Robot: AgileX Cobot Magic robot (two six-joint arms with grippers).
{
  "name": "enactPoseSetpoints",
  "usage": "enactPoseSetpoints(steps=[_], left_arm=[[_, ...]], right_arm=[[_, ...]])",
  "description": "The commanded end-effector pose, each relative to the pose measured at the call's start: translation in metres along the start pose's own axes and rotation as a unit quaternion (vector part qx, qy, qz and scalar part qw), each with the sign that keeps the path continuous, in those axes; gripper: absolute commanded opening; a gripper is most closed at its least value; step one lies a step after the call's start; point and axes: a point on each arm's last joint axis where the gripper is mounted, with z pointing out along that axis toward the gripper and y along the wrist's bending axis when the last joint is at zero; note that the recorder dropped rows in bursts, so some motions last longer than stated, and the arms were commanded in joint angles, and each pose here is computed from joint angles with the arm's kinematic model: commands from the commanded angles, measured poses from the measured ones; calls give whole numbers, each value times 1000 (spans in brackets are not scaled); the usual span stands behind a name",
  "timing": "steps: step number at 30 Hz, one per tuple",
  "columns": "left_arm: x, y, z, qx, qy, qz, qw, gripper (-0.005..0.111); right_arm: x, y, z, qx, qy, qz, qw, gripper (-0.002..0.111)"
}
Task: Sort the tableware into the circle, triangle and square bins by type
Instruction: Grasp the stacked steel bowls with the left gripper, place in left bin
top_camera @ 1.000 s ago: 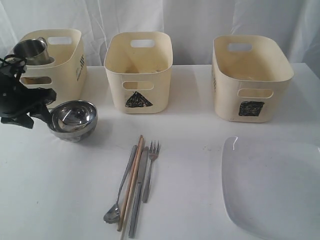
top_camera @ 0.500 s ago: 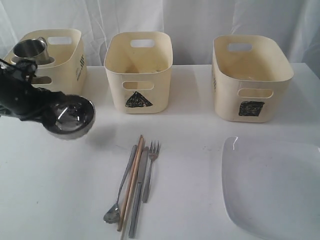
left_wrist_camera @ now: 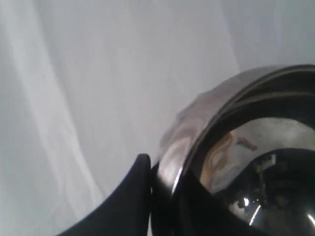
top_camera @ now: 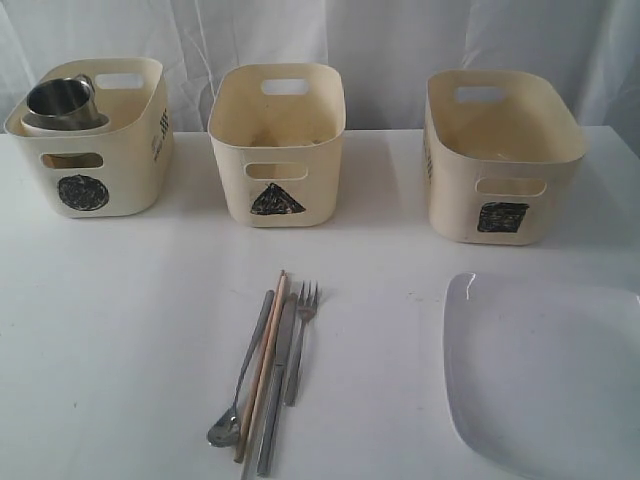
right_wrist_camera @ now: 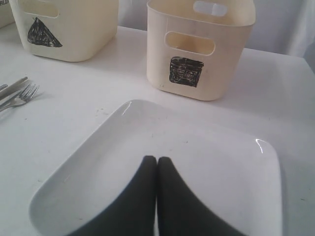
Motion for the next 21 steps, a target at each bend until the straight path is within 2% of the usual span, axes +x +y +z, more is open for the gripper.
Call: enactPoseSetpoints(steps=[1, 5, 12, 15, 19, 21], left_arm=[[54, -35, 40, 81, 19, 113, 990, 0], [75, -43, 60, 89, 43, 118, 988, 8], [88, -48, 74, 89, 46, 118, 988, 39], [90, -48, 74, 94, 61, 119, 987, 48], [89, -48, 74, 94, 62, 119, 987, 50], [80, -45, 74, 90, 54, 119, 987, 50]], right_arm=[[-1, 0, 0, 2, -8, -3, 1000, 0], [-1, 0, 0, 2, -8, -3, 1000, 0], [-1, 0, 0, 2, -8, -3, 1000, 0], [-1, 0, 0, 2, -8, -3, 1000, 0], [-1, 0, 0, 2, -8, -3, 1000, 0], [-1, 0, 0, 2, -8, -3, 1000, 0]])
